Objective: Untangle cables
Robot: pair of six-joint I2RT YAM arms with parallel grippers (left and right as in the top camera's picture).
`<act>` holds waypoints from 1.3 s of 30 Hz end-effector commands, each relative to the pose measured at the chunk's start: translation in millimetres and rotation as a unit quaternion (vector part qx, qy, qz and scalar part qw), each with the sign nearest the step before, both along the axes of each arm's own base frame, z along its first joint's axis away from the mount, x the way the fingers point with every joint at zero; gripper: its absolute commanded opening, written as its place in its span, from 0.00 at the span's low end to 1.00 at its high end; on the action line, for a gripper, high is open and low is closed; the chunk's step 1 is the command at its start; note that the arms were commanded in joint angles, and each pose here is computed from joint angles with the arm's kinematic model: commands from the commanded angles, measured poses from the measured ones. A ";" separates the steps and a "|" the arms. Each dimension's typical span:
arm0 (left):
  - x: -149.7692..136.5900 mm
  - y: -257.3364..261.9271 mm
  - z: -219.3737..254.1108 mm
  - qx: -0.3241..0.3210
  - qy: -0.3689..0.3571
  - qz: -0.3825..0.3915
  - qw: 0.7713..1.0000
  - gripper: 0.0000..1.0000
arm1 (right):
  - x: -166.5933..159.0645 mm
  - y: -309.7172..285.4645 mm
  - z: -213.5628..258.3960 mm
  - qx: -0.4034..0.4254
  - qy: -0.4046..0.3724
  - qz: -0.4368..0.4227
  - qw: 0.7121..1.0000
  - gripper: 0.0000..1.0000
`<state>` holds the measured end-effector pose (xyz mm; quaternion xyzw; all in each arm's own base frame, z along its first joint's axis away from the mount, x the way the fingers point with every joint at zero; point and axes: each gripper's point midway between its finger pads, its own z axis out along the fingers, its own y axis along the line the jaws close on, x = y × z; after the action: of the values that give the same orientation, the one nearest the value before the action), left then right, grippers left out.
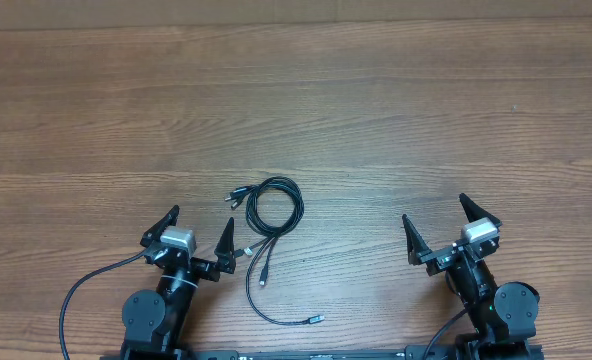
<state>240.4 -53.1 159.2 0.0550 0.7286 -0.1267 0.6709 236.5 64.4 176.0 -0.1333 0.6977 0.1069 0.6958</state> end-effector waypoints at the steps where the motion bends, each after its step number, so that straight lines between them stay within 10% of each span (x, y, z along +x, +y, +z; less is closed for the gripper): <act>1: -0.4 0.0 -0.3 -0.005 0.000 -0.001 1.000 0.99 | 0.0 -0.3 -1.0 0.002 -0.003 -0.001 1.000 1.00; 39: 0.9 5.0 -1.0 -0.003 0.000 0.014 1.000 0.99 | 0.0 -0.3 -1.1 0.002 -0.003 -0.001 1.000 1.00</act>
<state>240.6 -52.2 158.9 0.0532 0.7291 -0.1248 0.6708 236.5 64.4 176.0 -0.1331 0.6977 0.1071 0.6957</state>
